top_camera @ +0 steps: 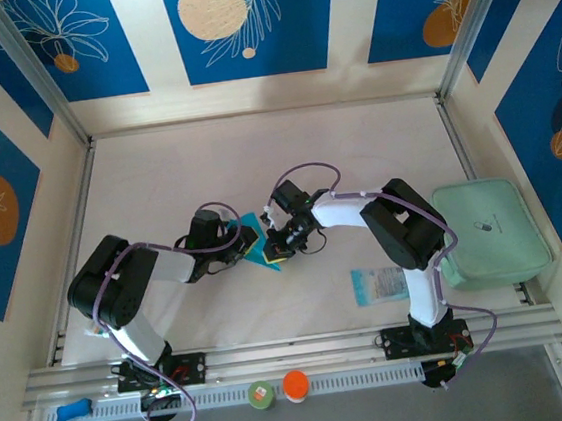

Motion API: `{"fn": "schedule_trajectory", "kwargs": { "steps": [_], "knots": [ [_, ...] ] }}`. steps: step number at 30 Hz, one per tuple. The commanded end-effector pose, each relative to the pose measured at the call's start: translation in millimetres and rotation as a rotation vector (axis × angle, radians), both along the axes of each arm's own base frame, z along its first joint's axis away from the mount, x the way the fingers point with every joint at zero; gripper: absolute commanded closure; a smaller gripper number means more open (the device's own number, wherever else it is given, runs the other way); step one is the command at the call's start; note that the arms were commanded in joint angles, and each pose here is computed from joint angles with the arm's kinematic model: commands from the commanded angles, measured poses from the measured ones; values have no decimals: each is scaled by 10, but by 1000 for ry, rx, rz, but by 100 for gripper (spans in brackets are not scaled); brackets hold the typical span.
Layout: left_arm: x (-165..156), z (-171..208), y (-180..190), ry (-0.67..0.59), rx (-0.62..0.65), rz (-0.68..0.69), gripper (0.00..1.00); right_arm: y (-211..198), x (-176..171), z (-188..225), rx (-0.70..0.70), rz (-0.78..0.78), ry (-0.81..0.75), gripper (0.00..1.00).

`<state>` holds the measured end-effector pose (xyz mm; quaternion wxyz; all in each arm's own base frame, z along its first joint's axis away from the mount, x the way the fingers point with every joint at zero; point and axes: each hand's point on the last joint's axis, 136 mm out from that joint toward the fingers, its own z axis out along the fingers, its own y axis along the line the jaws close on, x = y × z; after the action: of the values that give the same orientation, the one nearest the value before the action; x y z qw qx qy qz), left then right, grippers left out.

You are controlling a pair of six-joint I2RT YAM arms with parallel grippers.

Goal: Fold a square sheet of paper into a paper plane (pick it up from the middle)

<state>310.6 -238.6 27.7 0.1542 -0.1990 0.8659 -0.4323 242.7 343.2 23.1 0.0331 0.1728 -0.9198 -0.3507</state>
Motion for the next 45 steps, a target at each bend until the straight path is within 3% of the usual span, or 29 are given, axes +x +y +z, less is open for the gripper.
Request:
{"fn": "schedule_trajectory", "kwargs": {
  "steps": [1, 45],
  "knots": [
    [-263, -481, 250, 179, 133, 40, 75, -61, -43, -77, -39, -4, 33, 95],
    [-452, -723, 402, 321, 233, 59, 76, -338, -394, -161, -86, 20, 127, 95]
  ]
}}
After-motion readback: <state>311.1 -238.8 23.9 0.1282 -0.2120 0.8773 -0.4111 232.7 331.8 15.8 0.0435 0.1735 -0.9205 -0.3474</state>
